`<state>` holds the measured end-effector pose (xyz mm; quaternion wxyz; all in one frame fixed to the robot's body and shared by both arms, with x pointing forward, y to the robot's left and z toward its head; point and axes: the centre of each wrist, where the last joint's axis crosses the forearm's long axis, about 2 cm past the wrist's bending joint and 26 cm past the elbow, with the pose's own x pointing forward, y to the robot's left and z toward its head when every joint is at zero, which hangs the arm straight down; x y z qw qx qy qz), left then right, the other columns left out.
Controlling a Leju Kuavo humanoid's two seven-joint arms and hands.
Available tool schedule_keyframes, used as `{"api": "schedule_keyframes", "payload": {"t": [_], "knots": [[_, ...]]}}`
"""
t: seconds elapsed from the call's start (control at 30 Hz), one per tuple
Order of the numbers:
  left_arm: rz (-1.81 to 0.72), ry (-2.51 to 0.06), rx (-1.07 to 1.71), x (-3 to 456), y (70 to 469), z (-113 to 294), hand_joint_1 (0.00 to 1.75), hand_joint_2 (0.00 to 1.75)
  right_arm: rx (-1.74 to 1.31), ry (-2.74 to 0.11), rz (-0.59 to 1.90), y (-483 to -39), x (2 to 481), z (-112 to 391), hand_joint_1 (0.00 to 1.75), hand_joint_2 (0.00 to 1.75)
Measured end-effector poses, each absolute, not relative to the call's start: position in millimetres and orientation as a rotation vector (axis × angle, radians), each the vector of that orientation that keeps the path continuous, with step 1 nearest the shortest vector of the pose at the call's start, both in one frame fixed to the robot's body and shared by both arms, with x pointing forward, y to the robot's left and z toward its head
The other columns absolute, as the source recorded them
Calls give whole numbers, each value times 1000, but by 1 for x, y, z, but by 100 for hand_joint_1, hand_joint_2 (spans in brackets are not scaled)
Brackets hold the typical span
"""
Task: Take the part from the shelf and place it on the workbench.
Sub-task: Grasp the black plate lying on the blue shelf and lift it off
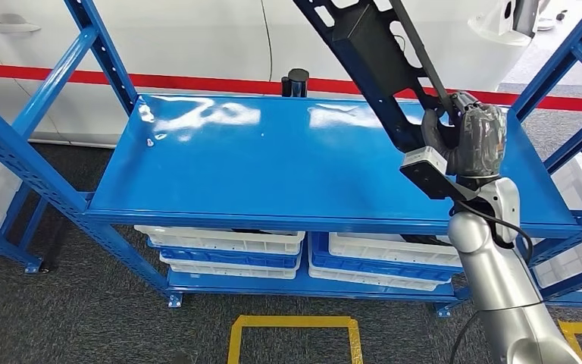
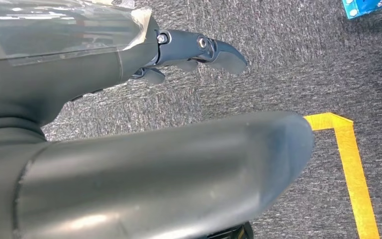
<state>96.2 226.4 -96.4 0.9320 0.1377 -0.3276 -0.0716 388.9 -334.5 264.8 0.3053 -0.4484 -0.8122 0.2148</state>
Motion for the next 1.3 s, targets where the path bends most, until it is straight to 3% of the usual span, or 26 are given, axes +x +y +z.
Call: {"api": "schedule_keyframes", "payload": {"t": [0.1, 0.47, 1.3], "knots": [[-143, -670, 283, 96, 227, -96, 0, 175, -1190, -2155, 567, -335, 389, 265, 170, 175], [-109, -655, 326, 109, 230, -93, 0, 175, -1419, -2391, 377, -332, 352, 300, 169, 175], [-46, -705, 340, 111, 232, -93, 0, 175, -1300, -2484, 201, -310, 318, 285, 169, 175]]}}
